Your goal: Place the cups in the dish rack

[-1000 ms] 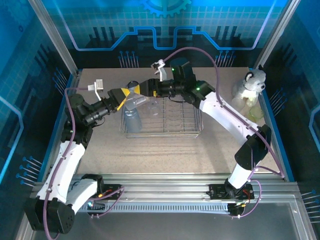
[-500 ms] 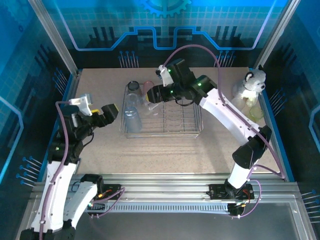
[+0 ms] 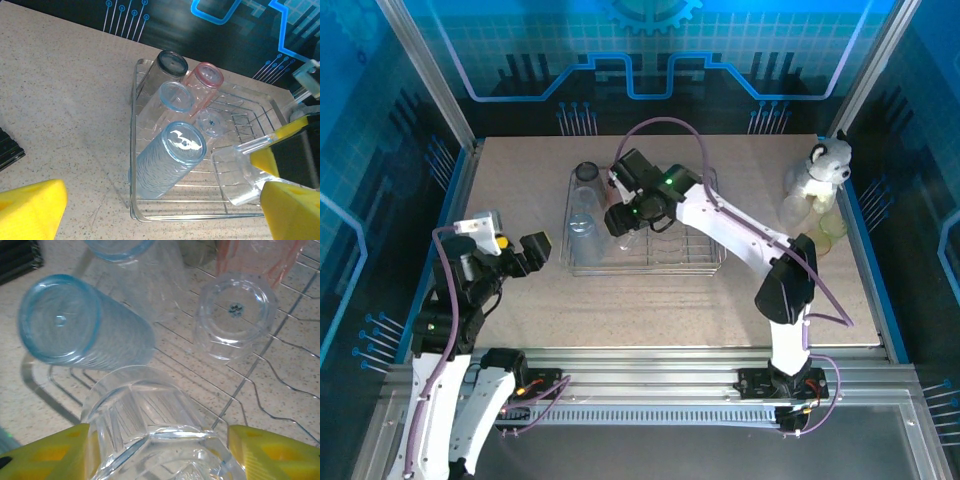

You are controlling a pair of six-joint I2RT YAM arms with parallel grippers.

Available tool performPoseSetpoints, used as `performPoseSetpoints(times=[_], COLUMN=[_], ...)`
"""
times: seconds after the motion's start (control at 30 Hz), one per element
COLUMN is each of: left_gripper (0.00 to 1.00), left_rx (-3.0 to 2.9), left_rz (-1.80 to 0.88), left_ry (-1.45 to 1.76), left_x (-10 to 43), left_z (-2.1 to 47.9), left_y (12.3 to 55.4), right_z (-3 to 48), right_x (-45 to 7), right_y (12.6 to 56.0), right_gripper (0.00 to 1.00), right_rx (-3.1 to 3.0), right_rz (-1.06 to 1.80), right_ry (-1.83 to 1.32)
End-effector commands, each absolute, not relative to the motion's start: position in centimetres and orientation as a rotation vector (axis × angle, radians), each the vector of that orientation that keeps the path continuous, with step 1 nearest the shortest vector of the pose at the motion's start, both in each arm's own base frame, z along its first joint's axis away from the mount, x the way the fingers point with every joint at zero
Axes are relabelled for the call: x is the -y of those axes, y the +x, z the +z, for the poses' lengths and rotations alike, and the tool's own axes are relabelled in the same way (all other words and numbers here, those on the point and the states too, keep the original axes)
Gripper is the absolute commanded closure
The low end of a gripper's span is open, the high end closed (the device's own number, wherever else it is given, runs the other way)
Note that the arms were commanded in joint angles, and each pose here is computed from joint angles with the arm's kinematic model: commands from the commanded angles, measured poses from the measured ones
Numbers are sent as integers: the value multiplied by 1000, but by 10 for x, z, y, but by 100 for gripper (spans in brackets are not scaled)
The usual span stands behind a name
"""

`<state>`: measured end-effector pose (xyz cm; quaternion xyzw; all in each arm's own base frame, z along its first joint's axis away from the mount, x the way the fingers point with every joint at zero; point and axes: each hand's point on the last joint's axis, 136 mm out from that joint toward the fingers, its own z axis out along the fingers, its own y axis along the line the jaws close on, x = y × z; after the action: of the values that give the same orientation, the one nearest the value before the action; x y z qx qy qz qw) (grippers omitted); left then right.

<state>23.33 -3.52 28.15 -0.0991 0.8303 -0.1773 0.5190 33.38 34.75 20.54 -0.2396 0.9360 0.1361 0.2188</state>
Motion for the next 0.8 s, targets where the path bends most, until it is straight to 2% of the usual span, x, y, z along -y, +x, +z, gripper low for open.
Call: performPoseSetpoints(times=[0.0,0.77], left_gripper=[1,1], left_rx=[-1997,-2021], left_rz=[-412,-391], left_ry=[-212,-173], left_x=[36,37], left_z=[277,266], left_y=[234,237], right_z=[205,141], right_x=[-342,-348], right_y=[341,351], right_gripper=[80,71], right_rx=[-2581,-2633], right_rz=[256,-69], right_ry=[-658,-756])
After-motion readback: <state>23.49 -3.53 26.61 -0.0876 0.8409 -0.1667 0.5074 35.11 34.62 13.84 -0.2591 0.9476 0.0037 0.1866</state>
